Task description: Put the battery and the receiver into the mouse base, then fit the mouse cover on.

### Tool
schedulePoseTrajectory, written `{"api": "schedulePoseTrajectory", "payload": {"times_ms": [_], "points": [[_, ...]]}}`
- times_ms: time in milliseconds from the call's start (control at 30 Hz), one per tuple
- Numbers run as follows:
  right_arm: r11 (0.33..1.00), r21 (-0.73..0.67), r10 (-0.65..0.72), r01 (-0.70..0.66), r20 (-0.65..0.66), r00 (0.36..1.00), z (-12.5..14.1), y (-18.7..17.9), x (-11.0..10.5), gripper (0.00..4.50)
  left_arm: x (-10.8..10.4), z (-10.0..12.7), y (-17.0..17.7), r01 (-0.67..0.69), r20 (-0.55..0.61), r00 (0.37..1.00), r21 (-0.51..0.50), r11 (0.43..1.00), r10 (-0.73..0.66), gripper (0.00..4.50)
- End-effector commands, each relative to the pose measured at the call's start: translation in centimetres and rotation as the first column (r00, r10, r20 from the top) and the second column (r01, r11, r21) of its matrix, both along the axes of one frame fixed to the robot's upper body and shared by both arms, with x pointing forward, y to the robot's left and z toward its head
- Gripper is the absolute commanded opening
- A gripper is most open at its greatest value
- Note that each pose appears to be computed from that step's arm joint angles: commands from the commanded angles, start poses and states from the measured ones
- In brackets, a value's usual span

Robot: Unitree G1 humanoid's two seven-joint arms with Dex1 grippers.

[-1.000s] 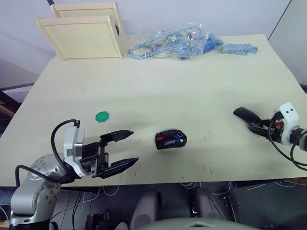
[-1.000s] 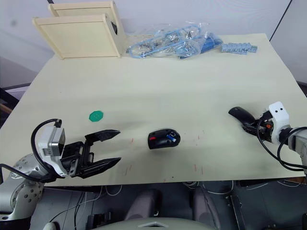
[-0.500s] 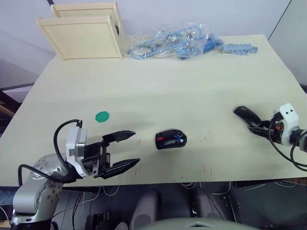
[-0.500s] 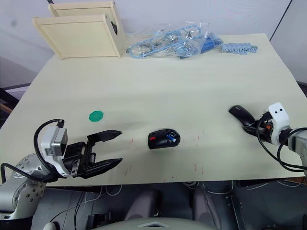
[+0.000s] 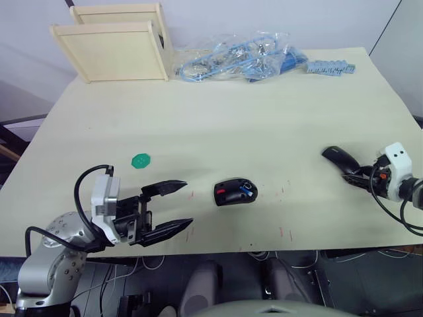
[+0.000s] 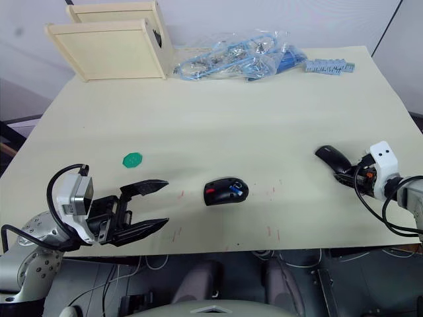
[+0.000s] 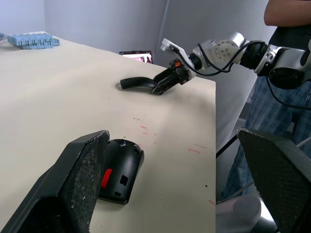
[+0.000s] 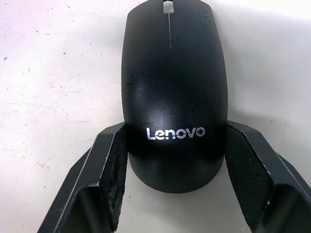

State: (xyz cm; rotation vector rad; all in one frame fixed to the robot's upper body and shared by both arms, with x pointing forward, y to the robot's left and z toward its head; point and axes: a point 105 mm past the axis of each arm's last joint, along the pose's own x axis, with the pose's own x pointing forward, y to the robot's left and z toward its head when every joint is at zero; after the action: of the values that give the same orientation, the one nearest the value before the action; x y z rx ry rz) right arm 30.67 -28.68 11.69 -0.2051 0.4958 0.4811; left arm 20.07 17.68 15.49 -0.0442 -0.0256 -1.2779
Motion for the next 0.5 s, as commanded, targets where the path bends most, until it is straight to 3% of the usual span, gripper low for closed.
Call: {"api": "schedulePoseTrajectory", "payload": {"times_ms": [33,167,300,500], "points": [[0.994,-0.035,0.102,-0.1,0.075,0.992,3.2,1.4,-0.6,2.75,-0.1,0.5,0.4,-0.006,0.023,1.0,-0.005,1.0,0.006,4.5],[0.966,-0.067,0.256,-0.25,0.113,0.96,5.4,4.4,-1.5,2.75,0.1,0.5,1.2,-0.023,0.014,1.0,-0.006,1.0,0.023,4.5],[0.871,-0.15,0.486,-0.467,0.127,0.865,8.5,9.5,-3.0,2.75,0.4,0.7,2.4,-0.051,0.002,0.999,-0.005,0.999,0.051,4.5],[0.708,-0.314,0.684,-0.633,0.082,0.725,9.9,14.5,-4.0,2.75,0.4,1.5,3.7,-0.073,0.009,0.997,-0.011,0.997,0.073,4.5]]}}
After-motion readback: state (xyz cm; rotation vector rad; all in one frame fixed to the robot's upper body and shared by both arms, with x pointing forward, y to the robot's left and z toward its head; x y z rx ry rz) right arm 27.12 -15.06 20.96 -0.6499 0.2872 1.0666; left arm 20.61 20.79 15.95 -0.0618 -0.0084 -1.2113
